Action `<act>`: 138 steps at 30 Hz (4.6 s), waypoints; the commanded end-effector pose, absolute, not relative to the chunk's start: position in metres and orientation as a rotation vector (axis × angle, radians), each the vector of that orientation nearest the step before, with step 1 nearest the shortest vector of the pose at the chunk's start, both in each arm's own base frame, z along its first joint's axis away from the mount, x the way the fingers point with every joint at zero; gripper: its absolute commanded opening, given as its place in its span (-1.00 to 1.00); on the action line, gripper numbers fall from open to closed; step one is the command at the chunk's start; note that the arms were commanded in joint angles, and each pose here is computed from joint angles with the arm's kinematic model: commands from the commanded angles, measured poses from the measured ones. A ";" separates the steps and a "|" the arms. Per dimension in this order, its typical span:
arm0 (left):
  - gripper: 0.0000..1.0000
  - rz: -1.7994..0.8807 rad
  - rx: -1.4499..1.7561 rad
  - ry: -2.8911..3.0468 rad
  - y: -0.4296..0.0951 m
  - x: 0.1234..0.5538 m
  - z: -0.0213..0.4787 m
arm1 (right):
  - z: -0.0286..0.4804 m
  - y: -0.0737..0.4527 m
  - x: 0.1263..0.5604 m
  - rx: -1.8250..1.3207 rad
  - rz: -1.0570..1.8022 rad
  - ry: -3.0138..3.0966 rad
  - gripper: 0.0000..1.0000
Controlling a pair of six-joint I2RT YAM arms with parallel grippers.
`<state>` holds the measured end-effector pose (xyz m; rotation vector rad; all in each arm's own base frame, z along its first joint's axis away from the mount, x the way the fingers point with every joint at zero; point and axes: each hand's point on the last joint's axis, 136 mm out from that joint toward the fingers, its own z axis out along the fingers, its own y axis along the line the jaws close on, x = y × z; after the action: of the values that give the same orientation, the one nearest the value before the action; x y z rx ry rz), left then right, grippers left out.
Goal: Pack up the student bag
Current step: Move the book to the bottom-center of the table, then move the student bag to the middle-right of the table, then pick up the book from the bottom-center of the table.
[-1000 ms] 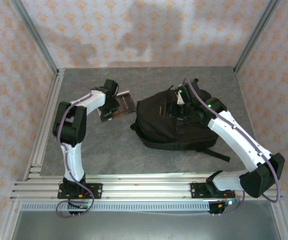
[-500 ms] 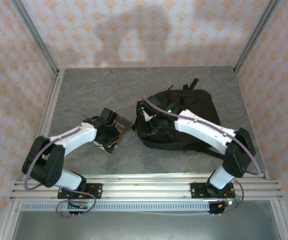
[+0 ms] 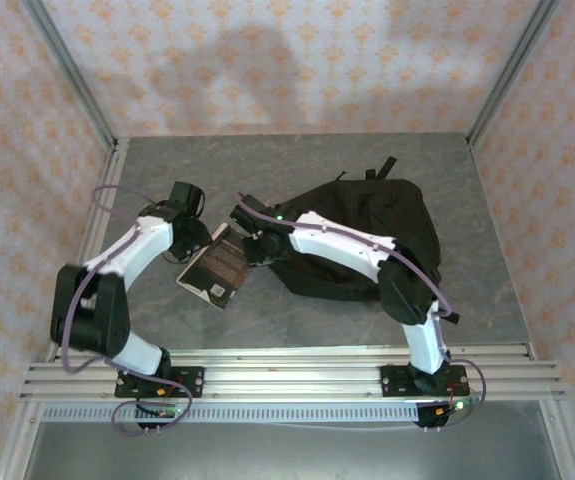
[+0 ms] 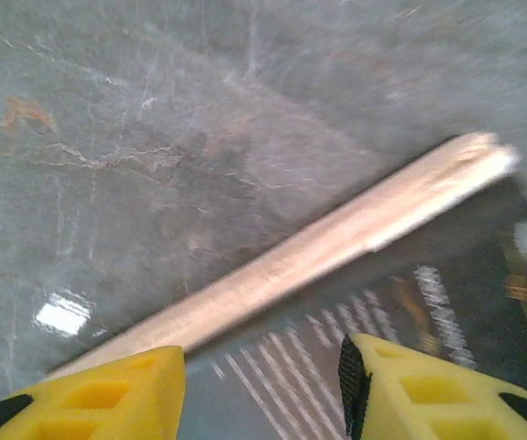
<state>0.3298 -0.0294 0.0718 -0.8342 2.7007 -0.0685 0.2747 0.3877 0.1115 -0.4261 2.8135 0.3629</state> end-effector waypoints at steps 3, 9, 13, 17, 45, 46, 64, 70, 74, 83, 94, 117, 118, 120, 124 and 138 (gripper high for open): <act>0.01 -0.033 -0.672 2.721 -0.019 0.371 0.075 | 0.090 0.393 0.282 -0.483 0.059 2.791 -0.45; -0.02 -0.078 -0.710 2.817 -0.025 0.371 0.044 | 0.069 0.395 0.285 -0.511 -0.042 2.803 -0.86; -0.04 -0.114 -0.794 2.864 -0.030 0.347 0.027 | 0.074 0.384 0.291 -0.525 -0.142 2.748 -0.92; -0.06 -0.163 -0.852 2.898 -0.035 0.319 0.020 | 0.076 0.356 0.297 -0.526 -0.255 2.710 -0.96; -0.06 -0.369 -0.819 2.786 -0.055 0.269 0.076 | 0.196 0.313 0.283 -0.459 0.321 2.624 -0.02; -0.06 -0.429 -0.791 2.788 -0.062 0.270 0.076 | 0.189 0.327 0.273 -0.466 0.441 2.661 -0.02; -0.01 -0.461 -0.693 2.951 -0.081 0.251 0.027 | 0.035 0.373 0.257 -0.217 0.557 3.054 0.01; -0.08 -0.414 -0.731 3.007 -0.080 0.243 0.011 | 0.026 0.401 0.249 -0.206 0.790 3.072 -0.03; -0.17 -0.425 -0.745 3.036 -0.083 0.242 0.002 | 0.029 0.418 0.246 -0.236 0.923 3.081 -0.07; -0.52 -0.483 -0.744 3.036 -0.090 0.243 0.003 | 0.054 0.429 0.247 -0.295 1.144 3.051 -0.09; -0.66 -0.576 -0.740 3.026 -0.099 0.244 0.006 | 0.112 0.439 0.252 -0.221 1.756 2.863 -0.09; -0.12 -0.713 -0.867 2.791 -0.096 0.269 0.085 | 0.106 0.386 0.291 -0.043 1.241 2.871 -1.00; -0.01 -0.762 -0.908 2.729 -0.099 0.274 0.097 | 0.122 0.384 0.301 0.045 1.301 2.818 -1.00; 0.23 -0.839 -0.967 2.620 -0.104 0.284 0.120 | 0.157 0.385 0.317 0.125 1.386 2.692 -1.00; 0.37 -0.976 -1.000 2.500 -0.128 0.293 0.158 | 0.217 0.381 0.337 0.179 1.368 2.546 -1.00; 0.94 -1.122 -1.170 2.161 -0.124 0.289 0.288 | 0.381 0.334 0.369 0.582 1.599 1.889 -1.00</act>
<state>0.3014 -0.1339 0.2849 -1.0473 2.1752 -1.1706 0.3621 0.3508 0.3073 0.4954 2.1907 1.4555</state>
